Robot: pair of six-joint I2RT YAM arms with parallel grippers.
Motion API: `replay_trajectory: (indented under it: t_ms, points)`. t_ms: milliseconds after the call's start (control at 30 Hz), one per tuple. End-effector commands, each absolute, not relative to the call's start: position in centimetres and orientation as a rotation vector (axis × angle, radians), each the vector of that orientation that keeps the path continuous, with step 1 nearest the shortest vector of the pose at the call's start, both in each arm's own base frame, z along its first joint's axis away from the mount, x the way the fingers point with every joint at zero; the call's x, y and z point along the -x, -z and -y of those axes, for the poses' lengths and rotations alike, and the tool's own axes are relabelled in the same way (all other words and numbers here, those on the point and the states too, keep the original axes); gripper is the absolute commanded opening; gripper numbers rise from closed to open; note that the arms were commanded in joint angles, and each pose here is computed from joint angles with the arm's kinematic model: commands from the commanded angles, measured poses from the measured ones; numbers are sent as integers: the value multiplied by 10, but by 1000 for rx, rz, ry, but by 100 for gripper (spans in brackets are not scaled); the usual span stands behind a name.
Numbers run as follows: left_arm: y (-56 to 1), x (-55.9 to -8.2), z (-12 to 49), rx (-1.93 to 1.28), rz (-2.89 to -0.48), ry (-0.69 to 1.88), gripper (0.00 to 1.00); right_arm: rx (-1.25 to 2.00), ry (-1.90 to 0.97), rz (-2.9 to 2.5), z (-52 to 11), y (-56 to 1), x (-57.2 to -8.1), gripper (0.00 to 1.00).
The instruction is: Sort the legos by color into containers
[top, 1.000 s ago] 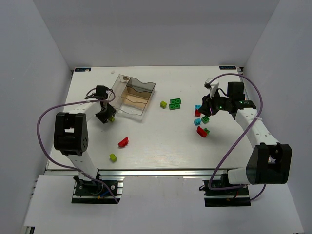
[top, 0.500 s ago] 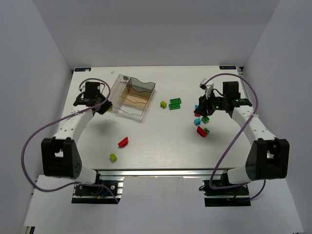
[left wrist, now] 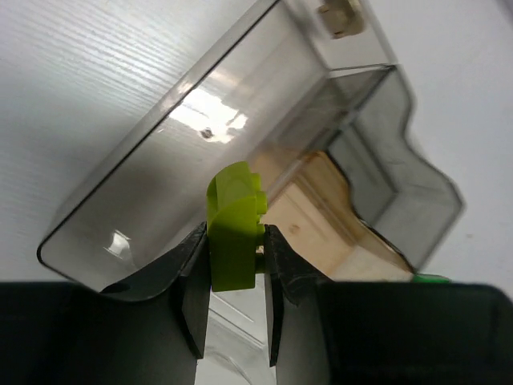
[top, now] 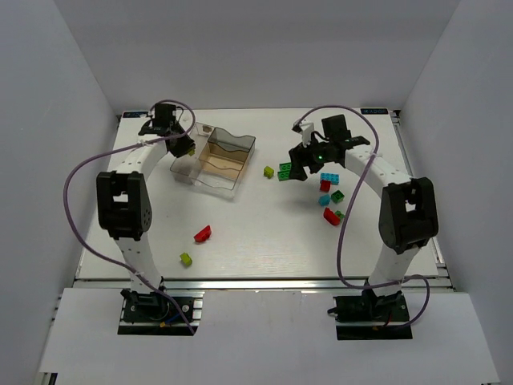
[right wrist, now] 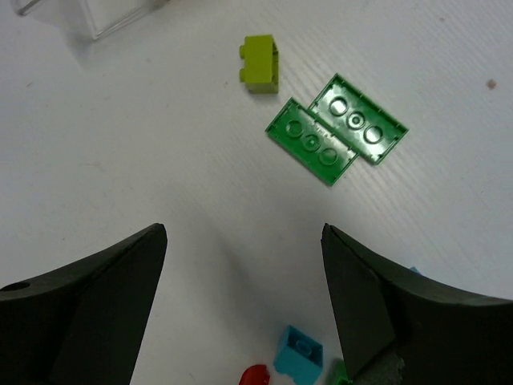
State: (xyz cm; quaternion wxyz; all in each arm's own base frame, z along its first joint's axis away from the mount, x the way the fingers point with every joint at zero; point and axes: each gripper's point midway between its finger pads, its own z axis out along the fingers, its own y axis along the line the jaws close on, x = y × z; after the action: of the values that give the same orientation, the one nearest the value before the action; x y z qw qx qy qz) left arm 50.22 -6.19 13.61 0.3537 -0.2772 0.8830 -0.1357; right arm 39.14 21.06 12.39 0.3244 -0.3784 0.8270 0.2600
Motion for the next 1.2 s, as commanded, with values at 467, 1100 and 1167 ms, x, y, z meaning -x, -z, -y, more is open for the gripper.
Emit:
replay_trajectory:
  t_ms: [467, 1100, 1167]
  points:
    - [-148, -520, 49, 625, -2329, 242, 73, 966, -560, -2237, -230, -92, -455, 89]
    - [-182, -285, 61, 705, -2320, 444, 74, 1226, -630, -2102, -297, -64, -442, 82]
    - [-179, -262, 60, 733, -2323, 450, 80, 1226, -594, -2092, -301, -58, -450, 80]
